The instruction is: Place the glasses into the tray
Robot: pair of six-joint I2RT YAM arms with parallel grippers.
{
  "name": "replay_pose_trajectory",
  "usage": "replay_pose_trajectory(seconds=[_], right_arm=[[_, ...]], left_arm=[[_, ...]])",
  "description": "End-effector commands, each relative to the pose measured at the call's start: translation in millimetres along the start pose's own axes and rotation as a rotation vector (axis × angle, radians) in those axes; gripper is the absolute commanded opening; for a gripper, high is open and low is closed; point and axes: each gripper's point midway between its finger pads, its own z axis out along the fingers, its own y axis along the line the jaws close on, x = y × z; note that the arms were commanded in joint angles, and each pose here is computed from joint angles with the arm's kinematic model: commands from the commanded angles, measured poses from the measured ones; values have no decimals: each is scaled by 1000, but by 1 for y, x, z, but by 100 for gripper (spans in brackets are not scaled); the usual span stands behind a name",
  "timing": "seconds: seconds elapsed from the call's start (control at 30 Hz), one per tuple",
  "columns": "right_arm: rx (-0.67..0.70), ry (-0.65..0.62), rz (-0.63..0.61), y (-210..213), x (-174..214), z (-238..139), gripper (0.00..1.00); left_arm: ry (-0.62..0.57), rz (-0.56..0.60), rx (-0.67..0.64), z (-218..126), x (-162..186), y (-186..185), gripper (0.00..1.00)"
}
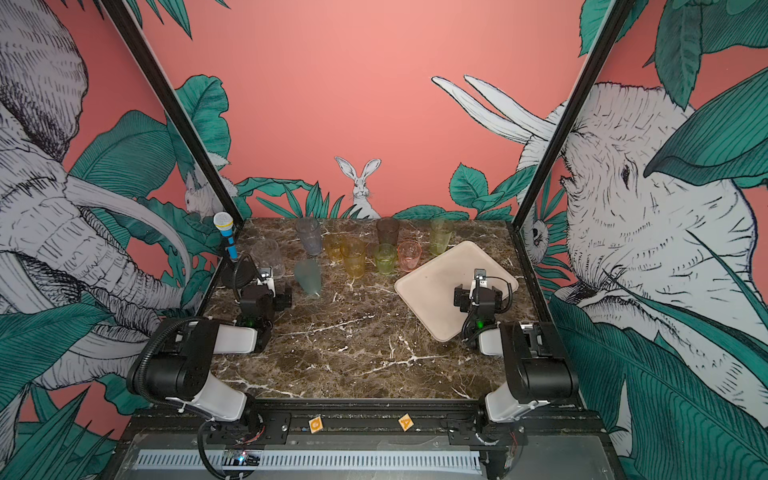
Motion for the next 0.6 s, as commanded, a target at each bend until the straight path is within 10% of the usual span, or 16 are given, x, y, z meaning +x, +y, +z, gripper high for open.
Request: replay_pose_trajectory(seconds=[0.0, 0.37, 0.57], right_arm=[[25, -39, 13, -4, -10, 0, 99], [37, -50, 19, -13, -48, -21, 99], [100, 72, 227, -31, -76, -43, 99]], left_arm=[[-43, -14, -10, -1, -11, 4, 100], [-27, -44, -83, -36, -49, 20, 100], [-8, -74, -59, -73, -89, 20, 100]])
